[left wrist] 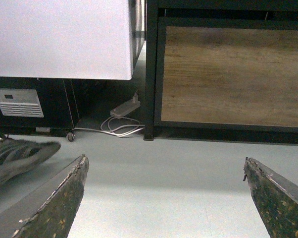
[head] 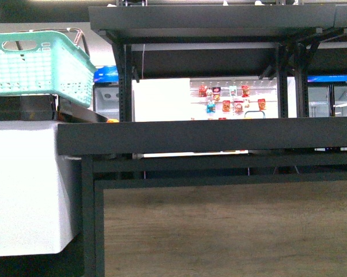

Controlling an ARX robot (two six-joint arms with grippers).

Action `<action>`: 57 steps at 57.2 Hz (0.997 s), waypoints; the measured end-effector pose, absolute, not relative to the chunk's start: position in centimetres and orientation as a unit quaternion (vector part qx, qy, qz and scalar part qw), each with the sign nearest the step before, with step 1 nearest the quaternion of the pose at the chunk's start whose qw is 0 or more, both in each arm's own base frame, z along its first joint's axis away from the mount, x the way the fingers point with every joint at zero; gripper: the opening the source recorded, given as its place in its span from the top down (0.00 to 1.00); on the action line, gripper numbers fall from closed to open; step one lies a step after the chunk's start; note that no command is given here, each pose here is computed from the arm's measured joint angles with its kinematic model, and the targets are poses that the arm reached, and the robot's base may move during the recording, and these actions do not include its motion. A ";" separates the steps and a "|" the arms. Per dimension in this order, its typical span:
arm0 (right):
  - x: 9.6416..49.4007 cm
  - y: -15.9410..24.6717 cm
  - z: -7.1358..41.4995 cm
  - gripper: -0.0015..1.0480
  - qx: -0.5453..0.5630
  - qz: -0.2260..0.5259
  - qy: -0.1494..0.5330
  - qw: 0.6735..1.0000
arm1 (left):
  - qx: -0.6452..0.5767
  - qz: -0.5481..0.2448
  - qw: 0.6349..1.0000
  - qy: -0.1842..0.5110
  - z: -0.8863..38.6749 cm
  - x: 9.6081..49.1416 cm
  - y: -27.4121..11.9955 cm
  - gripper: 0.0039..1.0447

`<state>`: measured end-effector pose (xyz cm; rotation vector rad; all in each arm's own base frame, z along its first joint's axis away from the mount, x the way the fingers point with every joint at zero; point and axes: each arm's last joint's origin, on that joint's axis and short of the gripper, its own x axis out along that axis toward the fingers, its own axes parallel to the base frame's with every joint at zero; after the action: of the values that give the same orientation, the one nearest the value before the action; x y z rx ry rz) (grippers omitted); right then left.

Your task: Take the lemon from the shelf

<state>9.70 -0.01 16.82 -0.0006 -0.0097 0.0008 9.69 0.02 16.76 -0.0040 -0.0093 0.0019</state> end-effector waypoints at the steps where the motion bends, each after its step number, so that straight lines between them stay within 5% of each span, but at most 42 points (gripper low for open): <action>1: 9.7 0.0 16.8 0.07 0.000 0.000 -0.005 1.000 | -0.002 0.001 1.000 -0.005 16.8 9.7 0.0 0.08; 57: 9.7 0.0 16.8 0.07 0.000 0.001 -0.005 1.000 | -0.002 0.001 1.000 -0.005 16.8 9.7 0.0 0.08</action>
<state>9.70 -0.01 16.82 -0.0006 -0.0101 0.0011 9.69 0.02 16.76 -0.0044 -0.0094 0.0019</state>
